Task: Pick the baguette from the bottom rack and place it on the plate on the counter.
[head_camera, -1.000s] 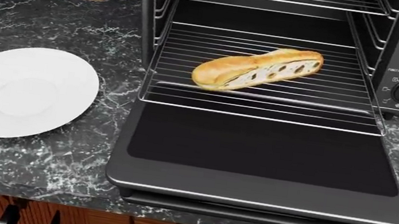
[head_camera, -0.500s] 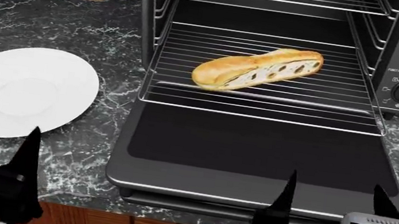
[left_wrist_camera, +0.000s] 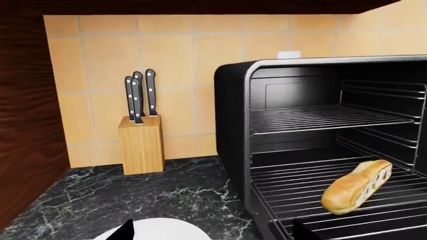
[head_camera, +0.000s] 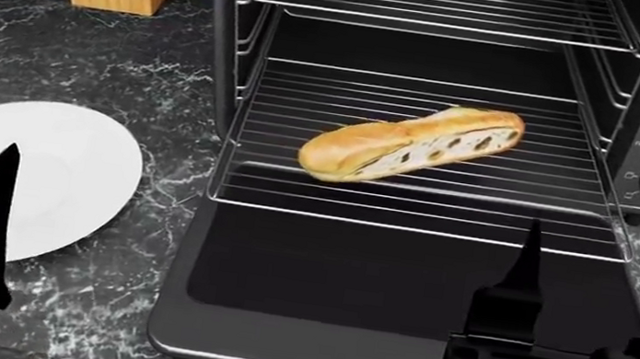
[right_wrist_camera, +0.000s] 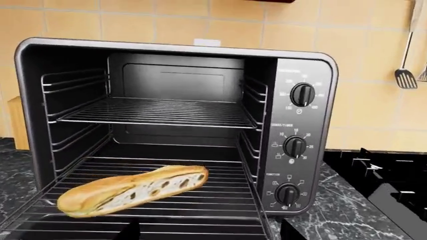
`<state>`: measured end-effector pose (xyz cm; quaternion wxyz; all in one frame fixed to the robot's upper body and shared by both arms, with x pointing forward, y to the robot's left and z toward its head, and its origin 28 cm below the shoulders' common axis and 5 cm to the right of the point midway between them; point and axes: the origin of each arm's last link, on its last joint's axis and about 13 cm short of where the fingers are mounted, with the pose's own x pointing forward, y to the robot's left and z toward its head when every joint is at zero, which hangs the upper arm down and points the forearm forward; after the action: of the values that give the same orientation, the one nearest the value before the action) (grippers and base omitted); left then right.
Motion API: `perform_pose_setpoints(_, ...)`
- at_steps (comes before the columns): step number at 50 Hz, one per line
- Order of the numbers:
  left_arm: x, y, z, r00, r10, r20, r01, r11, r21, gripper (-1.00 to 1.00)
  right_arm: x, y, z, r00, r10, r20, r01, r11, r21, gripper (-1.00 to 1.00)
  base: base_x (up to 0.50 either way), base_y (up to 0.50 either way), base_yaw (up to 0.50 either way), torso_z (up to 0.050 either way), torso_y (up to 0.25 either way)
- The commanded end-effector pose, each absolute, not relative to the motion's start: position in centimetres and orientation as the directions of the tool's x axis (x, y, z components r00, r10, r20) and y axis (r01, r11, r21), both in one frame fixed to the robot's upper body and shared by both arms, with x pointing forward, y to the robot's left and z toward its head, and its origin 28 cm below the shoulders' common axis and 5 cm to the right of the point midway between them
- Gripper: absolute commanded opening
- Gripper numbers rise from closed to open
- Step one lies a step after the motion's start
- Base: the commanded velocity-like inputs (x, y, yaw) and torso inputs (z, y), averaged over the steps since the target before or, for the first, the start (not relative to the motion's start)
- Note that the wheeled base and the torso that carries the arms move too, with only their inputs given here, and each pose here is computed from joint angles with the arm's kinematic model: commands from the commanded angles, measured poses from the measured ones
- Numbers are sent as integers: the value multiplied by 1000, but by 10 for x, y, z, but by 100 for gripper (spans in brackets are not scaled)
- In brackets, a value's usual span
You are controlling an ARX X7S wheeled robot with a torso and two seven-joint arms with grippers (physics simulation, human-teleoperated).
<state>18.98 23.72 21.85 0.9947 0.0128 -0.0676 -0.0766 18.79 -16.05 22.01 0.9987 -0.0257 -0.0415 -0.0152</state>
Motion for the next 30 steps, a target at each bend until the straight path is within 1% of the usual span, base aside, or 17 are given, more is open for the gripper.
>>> perform_pose_setpoints(1,189,240,221,981,-147,128,144,989,39,100,184,-163,227,996,-30,89,34,998,-43,100,219,0,0,0,0)
perform_pose_setpoints(13,192,240,219,981,-140,133,137,990,33,100,182,-164,229,996,-21,92,25,999,-45,100,220,0,0,0,0)
perform_pose_setpoints(17,194,238,220,980,-158,120,156,987,33,100,181,-166,232,995,-27,92,32,998,-54,100,36,0,0,0,0)
perform_pose_setpoints(18,196,236,219,975,-200,97,197,980,39,100,181,-166,231,997,-15,74,18,999,-48,100,0,0,0,0,0)
perform_pose_setpoints(19,197,234,219,973,-211,96,209,977,32,100,181,-166,231,997,-15,72,19,999,-50,100,0,0,0,0,0)
perform_pose_setpoints(20,200,231,220,961,-256,104,256,967,11,100,181,-167,232,997,-21,75,25,998,-53,100,0,0,0,0,0)
perform_pose_setpoints(21,207,228,222,961,-260,97,260,966,13,100,182,-167,232,997,-22,73,26,998,-56,100,0,0,0,0,0)
perform_pose_setpoints(25,221,212,239,903,-411,123,404,912,72,100,181,-169,234,997,-23,72,28,998,-64,100,0,0,0,0,0)
perform_pose_setpoints(26,227,207,241,895,-434,101,432,901,44,100,182,-170,234,997,-26,68,30,998,-58,100,0,0,0,0,0)
perform_pose_setpoints(29,239,197,244,884,-460,87,457,888,47,100,182,-170,232,998,-28,61,31,998,-60,100,0,0,0,0,0)
perform_pose_setpoints(30,243,193,248,872,-482,85,483,876,10,100,182,-171,231,998,-27,54,30,997,-64,100,0,0,0,0,0)
